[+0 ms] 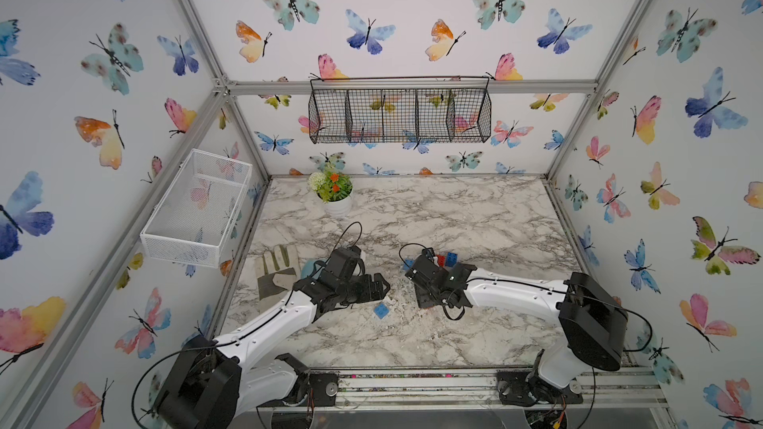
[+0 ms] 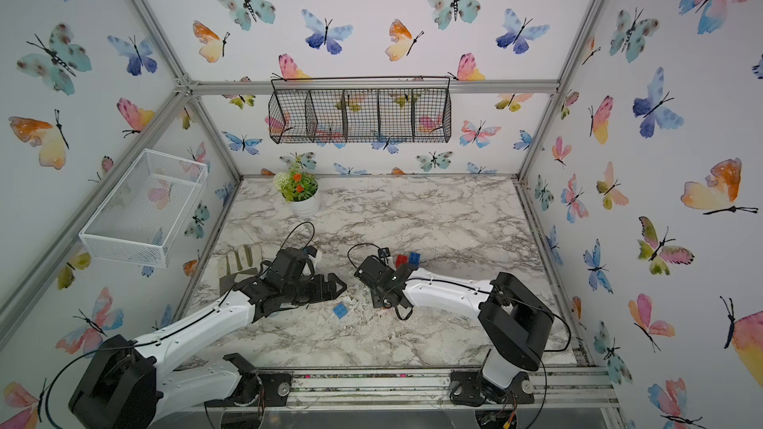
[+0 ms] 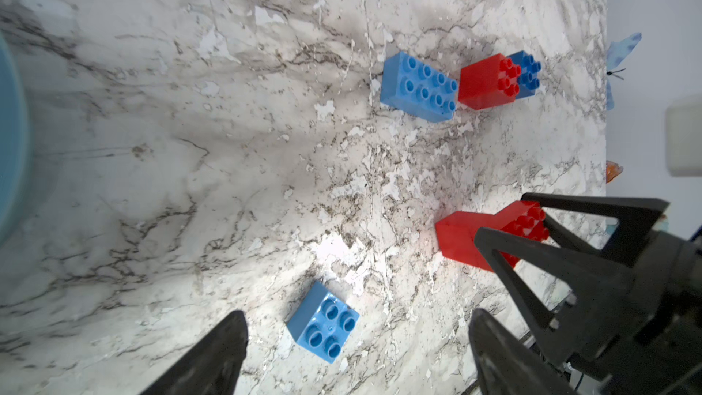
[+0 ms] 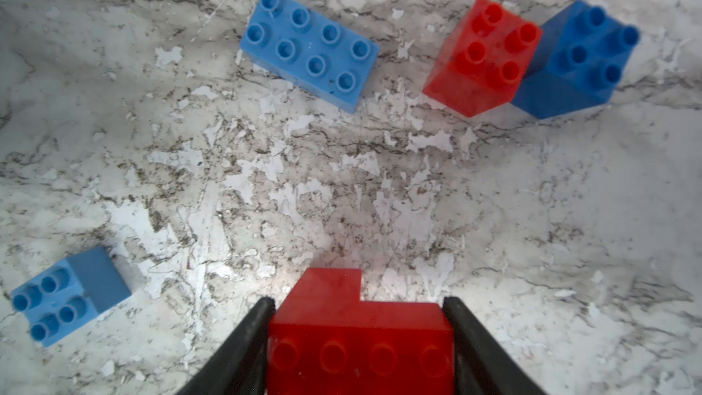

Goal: Assemble a giraffe with lego
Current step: Move the lego brick at the center of the board.

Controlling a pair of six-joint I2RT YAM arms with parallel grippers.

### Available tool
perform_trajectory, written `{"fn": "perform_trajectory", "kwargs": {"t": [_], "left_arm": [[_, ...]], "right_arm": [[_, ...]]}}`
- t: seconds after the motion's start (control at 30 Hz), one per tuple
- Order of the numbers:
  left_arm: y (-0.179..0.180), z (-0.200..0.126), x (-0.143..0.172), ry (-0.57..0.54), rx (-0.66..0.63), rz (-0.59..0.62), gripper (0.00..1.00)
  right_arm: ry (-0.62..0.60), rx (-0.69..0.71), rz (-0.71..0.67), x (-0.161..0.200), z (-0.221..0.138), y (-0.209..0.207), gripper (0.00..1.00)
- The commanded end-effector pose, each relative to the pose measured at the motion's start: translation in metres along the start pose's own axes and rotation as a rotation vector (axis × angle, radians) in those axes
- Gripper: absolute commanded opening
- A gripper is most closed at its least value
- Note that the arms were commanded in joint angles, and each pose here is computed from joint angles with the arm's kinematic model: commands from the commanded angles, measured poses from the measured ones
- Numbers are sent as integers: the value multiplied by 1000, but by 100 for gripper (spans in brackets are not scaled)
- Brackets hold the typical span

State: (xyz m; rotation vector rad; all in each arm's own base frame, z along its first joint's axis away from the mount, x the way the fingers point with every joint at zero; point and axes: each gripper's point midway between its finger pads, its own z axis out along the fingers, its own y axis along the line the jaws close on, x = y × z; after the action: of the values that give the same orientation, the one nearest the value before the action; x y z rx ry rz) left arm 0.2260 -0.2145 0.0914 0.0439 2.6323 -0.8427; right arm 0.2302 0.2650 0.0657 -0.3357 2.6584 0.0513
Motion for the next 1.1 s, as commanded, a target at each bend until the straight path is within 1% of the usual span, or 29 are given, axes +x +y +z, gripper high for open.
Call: {"fn": "perform_trajectory", "kwargs": {"t": [0.0, 0.2, 0.37, 0.53, 0.6, 0.63, 0.67, 0.93, 1.07], "left_arm": [[-18, 5, -14, -14, 1, 18, 88], [-47, 25, -27, 23, -35, 78, 86], [-70, 51, -37, 62, -61, 116, 82], [-90, 75, -47, 97, -137, 197, 77], [-99, 84, -52, 99, -159, 239, 75], [-105, 89, -54, 102, -159, 258, 70], [-110, 93, -56, 107, -152, 270, 69], [-128, 122, -67, 141, -136, 342, 69], [-122, 139, -68, 165, -186, 359, 68]], "right_arm": [[-21, 42, 11, -5, -11, -23, 54], [-30, 71, 76, 0, -14, -61, 54], [-28, 93, 134, 6, -18, -90, 54], [-23, 92, 198, 15, -20, -111, 54], [-23, 88, 218, 19, -21, -116, 54], [-25, 83, 227, 21, -22, -118, 54], [-26, 78, 233, 23, -22, -120, 54], [-24, 71, 249, 31, -24, -126, 54], [-32, 65, 255, 30, -26, -127, 55]]}}
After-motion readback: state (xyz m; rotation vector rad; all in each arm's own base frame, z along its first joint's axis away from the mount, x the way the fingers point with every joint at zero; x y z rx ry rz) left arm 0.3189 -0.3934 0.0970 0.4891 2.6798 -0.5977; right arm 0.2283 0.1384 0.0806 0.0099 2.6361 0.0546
